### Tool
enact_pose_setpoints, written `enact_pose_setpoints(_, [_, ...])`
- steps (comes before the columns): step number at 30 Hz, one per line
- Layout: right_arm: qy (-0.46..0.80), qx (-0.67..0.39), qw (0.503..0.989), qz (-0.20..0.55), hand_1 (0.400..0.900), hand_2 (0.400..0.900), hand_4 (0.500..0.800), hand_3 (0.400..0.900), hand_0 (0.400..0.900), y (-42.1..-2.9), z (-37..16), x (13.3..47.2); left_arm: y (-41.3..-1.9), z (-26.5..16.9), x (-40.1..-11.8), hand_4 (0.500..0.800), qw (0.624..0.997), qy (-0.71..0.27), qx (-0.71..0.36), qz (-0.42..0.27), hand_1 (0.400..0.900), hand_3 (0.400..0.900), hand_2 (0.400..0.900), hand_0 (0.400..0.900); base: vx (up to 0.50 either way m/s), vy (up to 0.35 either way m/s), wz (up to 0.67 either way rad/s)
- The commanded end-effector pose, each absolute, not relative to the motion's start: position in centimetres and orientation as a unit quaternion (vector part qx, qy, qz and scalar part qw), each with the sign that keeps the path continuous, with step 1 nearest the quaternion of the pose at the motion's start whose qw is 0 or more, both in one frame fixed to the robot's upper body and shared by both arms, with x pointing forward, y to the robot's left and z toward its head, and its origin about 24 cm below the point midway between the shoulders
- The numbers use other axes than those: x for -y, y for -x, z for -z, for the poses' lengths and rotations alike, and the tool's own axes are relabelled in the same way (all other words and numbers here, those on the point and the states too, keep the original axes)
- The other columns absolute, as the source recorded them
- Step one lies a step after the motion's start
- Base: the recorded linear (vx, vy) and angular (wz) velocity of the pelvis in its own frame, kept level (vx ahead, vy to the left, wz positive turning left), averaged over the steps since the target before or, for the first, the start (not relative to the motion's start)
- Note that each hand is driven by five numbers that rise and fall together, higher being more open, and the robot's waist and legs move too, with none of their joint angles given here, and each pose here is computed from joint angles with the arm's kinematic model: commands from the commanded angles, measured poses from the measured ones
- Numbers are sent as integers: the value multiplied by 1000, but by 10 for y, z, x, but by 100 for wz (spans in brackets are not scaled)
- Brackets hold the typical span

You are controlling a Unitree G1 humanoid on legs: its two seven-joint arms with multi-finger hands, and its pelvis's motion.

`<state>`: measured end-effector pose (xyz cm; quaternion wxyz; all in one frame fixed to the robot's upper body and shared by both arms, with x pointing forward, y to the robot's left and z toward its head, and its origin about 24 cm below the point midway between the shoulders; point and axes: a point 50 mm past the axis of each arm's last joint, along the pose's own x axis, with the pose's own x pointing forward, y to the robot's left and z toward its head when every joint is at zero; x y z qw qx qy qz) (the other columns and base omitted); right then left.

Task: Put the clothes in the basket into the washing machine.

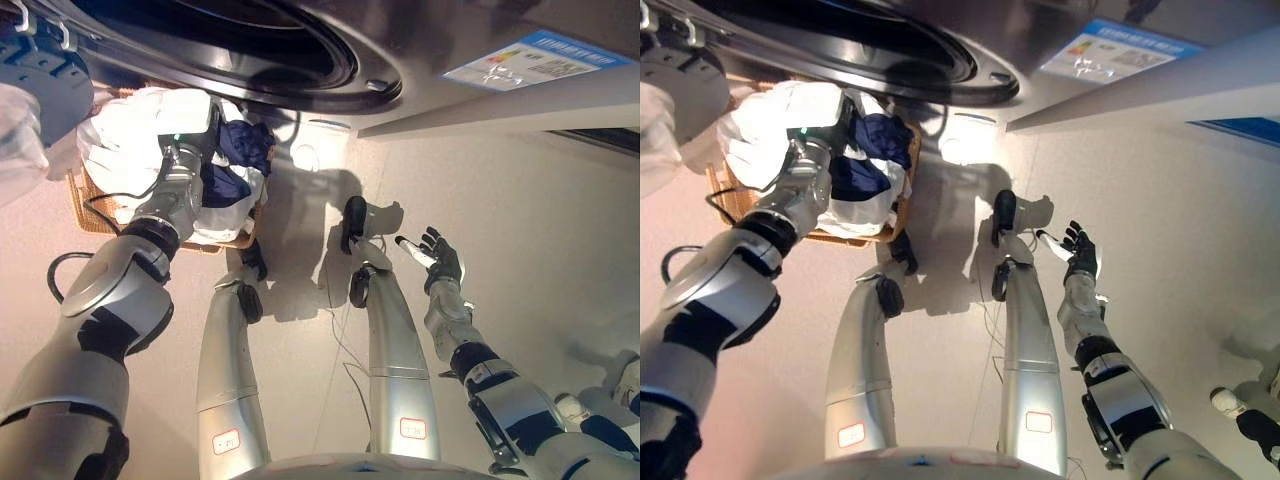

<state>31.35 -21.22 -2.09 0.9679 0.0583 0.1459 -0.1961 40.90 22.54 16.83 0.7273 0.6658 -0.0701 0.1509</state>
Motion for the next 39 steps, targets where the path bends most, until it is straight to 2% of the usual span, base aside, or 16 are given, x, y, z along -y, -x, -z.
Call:
enact_pose_setpoints(1, [-53,-175,956,230,900,900,800,900,900,-289,42,225,-401,-154,-242,500,797,-567,52,-199,400,400,400,400,41,-31,4])
enact_pose_setpoints(6, [-58,-191,951,236,900,900,800,900,900,-284,48,229,-394,-131,-238,500,873,-441,31,-206,400,400,400,400,22,-32,6])
enact_pose_setpoints(7, [-57,-191,951,236,900,900,800,900,900,-284,48,229,-394,-131,-238,500,873,-440,30,-206,400,400,400,400,-63,-41,8])
enact_pose_setpoints(10, [-64,-207,944,250,900,900,800,900,900,-280,51,237,-385,-104,-238,500,933,-290,-6,-213,400,400,400,400,-7,-47,8])
enact_pose_setpoints(13, [-75,-221,936,262,900,900,800,900,900,-279,53,242,-376,-82,-232,500,968,-83,-28,-237,400,400,400,400,78,-53,5])
enact_pose_setpoints(17, [-89,-225,929,279,900,900,800,900,900,-280,50,256,-371,-70,-223,500,960,122,-24,-252,400,400,400,400,73,-46,5])
enact_pose_setpoints(19, [-90,-227,928,280,900,900,800,900,900,-280,51,257,-369,-65,-220,500,955,158,-27,-248,400,400,400,400,57,-28,4])
enact_pose_setpoints(21, [-89,-231,924,291,900,900,800,900,900,-280,48,265,-373,-66,-207,500,939,243,-23,-244,400,400,400,400,73,-30,4])
enact_pose_setpoints(25, [-89,-233,922,295,900,900,800,900,900,-291,41,264,-381,-72,-191,500,927,294,-33,-231,400,400,400,400,55,-23,2])
enact_pose_setpoints(30, [-96,-200,931,290,900,900,800,900,900,-326,10,249,-401,-109,-166,500,929,311,-12,-201,400,400,400,400,4,-6,-1])
enact_pose_setpoints(36, [-141,-119,938,292,900,900,800,900,900,-378,-61,223,-417,-156,-141,500,924,337,12,-180,400,400,400,400,-37,-28,-9])
enact_pose_setpoints(39, [-156,-83,938,299,900,900,800,900,900,-393,-94,218,-422,-177,-141,500,922,342,29,-177,400,400,400,400,-7,7,-21])
